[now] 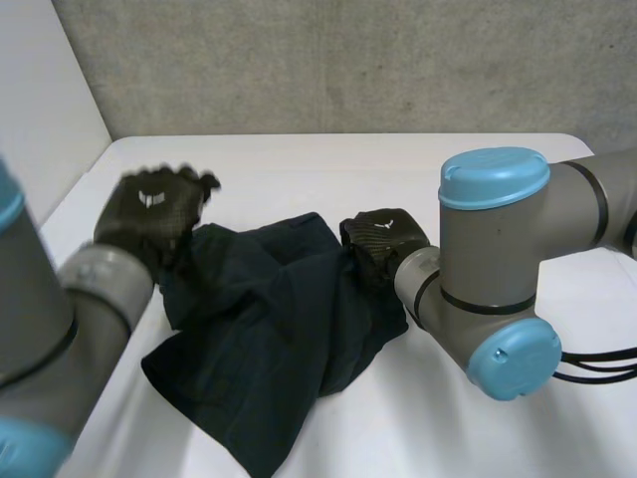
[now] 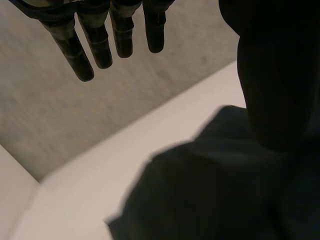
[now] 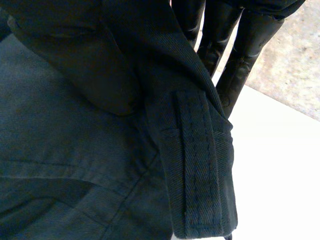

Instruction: Fold the laundry.

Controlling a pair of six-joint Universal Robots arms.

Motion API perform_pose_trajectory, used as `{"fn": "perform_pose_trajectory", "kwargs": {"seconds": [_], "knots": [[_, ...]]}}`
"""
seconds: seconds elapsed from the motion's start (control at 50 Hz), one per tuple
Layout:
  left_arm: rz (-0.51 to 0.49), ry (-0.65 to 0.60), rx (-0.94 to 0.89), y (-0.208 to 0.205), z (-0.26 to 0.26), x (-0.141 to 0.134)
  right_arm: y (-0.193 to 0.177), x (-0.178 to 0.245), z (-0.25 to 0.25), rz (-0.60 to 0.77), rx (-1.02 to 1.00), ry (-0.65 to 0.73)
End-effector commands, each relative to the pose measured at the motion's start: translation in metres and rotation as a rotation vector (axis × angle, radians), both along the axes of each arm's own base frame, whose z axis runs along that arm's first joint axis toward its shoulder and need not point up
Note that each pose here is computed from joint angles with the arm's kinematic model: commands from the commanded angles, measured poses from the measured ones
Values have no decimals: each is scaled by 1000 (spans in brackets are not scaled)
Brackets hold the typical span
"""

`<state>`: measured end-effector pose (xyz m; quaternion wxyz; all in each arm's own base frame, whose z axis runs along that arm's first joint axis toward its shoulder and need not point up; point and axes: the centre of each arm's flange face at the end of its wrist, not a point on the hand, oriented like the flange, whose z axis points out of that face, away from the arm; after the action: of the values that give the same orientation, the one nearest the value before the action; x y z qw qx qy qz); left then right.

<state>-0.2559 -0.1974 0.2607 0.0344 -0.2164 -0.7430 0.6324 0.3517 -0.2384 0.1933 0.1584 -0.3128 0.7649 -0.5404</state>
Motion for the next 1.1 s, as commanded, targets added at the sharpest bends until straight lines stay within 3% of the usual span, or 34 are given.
{"fn": "perform_pose_trajectory", "kwargs": {"seconds": [0.02,0.12,0.4,0.56,0.82,0.9,0.96,1.0,1.1], "knots": [[-79,-2,214,61,-30,4,-11,3,-14,-61,6,17],[-108,-12,307,83,-45,4,-14,6,-22,-79,43,-7],[-120,-81,422,84,-86,-9,-14,5,-18,-90,52,-33],[-128,-95,426,77,-101,-22,-14,3,-16,-95,56,-35],[-55,-93,336,50,-108,-40,-4,-6,6,-81,34,-30],[-57,-53,291,43,-86,-45,8,-16,33,-26,-13,55],[-60,19,196,40,-40,-40,12,-30,54,40,-110,204],[-40,51,103,33,-6,-30,15,-42,72,75,-206,333],[-17,54,-78,21,47,-9,30,-60,122,108,-396,445]]}}
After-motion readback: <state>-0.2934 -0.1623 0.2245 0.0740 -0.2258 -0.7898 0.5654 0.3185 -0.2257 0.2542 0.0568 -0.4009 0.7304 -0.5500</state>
